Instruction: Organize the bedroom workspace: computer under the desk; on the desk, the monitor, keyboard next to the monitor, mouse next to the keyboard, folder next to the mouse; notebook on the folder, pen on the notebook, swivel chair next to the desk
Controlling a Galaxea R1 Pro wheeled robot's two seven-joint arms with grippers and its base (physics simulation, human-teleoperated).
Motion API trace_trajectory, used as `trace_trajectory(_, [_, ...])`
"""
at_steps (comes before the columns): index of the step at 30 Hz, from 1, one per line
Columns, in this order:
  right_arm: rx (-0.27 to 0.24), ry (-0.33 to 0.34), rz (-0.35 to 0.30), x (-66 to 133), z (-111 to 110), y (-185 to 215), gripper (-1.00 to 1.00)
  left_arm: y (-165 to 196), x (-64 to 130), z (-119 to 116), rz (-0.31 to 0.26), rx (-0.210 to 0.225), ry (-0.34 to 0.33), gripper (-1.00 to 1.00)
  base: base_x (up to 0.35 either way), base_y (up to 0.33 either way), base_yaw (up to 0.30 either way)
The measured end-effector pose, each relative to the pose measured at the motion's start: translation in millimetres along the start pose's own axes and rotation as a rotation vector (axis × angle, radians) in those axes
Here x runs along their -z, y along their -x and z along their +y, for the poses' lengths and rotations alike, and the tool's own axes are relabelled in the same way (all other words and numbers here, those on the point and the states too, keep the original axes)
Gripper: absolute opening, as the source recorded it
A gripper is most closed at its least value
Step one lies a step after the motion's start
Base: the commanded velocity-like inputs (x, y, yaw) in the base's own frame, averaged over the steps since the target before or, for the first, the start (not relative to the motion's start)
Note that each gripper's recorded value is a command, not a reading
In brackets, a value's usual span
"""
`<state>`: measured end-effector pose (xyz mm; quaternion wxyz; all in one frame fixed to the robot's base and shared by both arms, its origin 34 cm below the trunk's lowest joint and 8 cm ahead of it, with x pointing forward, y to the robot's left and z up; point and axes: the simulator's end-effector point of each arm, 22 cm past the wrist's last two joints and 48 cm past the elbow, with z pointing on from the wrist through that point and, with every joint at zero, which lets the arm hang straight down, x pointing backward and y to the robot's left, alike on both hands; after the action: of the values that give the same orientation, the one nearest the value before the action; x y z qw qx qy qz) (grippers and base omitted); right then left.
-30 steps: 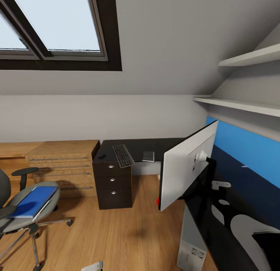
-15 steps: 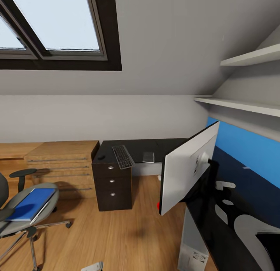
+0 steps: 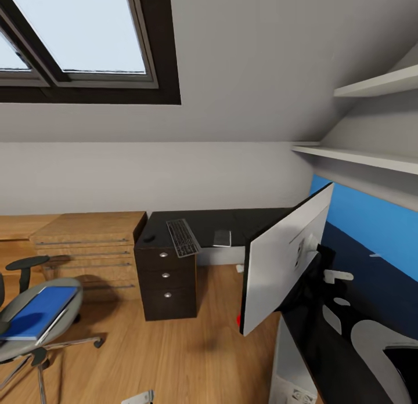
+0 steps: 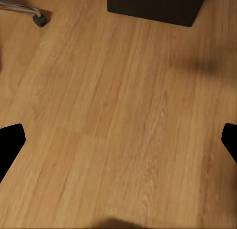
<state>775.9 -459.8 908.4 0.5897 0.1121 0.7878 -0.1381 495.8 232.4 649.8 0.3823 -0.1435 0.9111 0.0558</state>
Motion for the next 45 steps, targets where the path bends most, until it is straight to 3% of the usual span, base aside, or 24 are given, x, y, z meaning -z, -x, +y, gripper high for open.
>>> trace_trajectory(45, [-0.002,-0.014,-0.004,-1.4,-11,2,1.0,0,0.1,-2,0.001,-0.001,-0.005,1.0,0.03,-0.013,0.0])
